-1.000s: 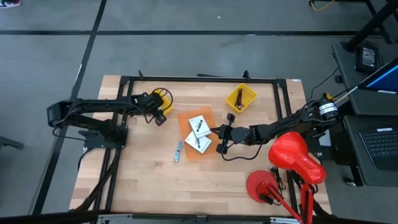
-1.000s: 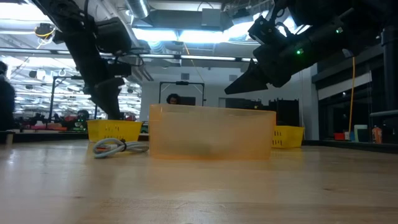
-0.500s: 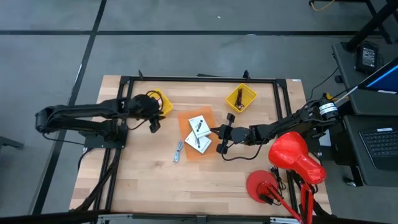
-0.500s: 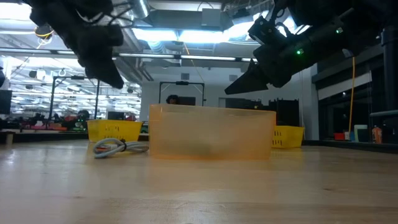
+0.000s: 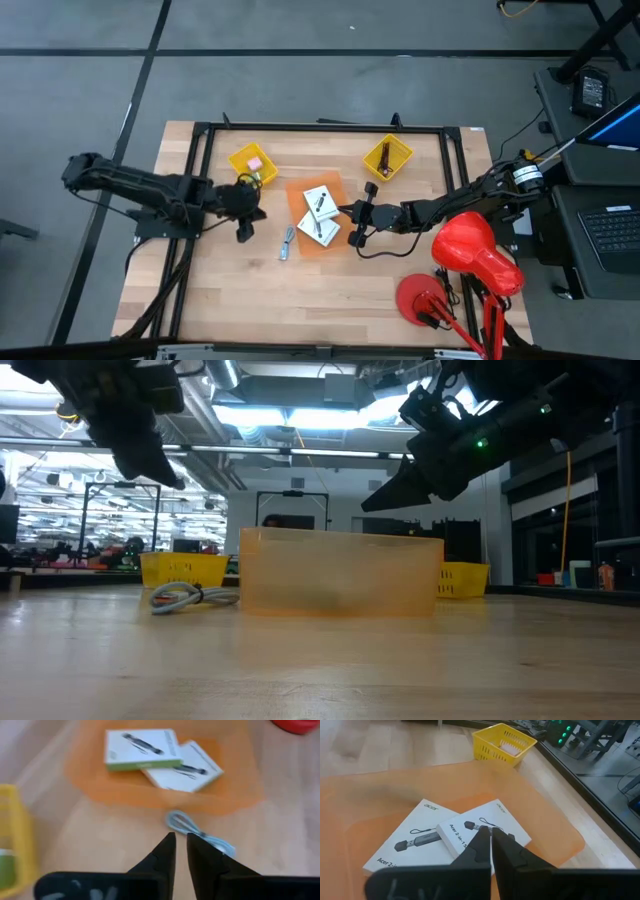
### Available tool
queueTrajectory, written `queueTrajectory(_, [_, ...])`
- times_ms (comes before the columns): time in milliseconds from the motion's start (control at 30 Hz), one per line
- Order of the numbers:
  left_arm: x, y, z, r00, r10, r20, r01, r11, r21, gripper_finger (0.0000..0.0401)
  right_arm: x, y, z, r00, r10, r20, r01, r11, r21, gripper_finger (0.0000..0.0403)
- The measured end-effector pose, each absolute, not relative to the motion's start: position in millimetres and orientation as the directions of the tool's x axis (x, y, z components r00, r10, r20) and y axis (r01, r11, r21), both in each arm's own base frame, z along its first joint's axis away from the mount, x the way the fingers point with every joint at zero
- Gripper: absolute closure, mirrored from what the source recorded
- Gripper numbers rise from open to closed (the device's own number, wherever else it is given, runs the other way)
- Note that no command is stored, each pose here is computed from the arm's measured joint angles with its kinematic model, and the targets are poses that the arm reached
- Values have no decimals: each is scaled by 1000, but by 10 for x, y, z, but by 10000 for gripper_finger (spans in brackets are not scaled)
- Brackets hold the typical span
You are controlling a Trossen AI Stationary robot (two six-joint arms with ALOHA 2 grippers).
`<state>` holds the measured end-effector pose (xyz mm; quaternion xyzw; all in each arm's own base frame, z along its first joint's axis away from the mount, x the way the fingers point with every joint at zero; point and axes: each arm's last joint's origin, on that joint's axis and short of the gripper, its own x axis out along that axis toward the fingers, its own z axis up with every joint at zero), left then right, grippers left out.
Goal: Pick and place items into bin
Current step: Put the blue charger cable into the right yellow bin
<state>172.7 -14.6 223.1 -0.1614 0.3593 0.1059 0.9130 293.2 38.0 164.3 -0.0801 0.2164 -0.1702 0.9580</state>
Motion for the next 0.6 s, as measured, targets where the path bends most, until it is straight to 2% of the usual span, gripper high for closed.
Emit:
queueTrajectory(200, [1816, -425, 2257, 778, -42, -626, -179, 941, -286, 388, 2933, 380, 1644, 849, -361, -387, 302, 931, -206, 402])
queueTrajectory(400, [1897, -684, 2276, 819, -151, -553, -45, 945, -324, 400, 2933, 381, 1644, 849, -360, -386, 303, 931, -202, 402])
queueTrajectory(600, [2006, -866, 2199, 804, -161, -572, -58, 937, -345, 400, 2933, 381, 1644, 849, -361, -386, 303, 931, -203, 402])
